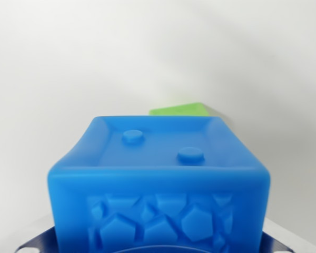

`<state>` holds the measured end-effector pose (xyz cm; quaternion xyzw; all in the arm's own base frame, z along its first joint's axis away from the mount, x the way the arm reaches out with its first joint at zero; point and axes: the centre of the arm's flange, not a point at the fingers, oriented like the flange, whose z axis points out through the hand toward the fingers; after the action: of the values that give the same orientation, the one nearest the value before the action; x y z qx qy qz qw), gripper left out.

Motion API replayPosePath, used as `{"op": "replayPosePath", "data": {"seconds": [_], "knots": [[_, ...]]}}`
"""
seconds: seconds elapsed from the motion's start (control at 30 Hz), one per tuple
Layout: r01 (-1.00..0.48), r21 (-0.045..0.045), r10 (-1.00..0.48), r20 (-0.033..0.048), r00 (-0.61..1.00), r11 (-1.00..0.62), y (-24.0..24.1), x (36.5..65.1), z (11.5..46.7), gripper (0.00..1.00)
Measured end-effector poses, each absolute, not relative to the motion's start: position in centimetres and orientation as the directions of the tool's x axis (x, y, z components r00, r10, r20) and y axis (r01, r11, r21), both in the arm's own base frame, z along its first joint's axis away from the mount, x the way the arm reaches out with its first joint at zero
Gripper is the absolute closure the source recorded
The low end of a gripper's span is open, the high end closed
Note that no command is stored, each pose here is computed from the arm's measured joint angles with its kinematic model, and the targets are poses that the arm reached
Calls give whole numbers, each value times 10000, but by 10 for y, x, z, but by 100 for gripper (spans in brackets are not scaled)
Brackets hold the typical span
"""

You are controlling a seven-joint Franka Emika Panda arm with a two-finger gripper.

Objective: Stack cube

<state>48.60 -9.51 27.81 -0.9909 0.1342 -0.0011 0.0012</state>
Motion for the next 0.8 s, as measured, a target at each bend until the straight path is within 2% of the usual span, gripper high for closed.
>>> {"op": "replayPosePath", "data": {"seconds": [0.8], "knots": [[-919,-27,-919,36,9958,-9958,-124,479,309,100]]}}
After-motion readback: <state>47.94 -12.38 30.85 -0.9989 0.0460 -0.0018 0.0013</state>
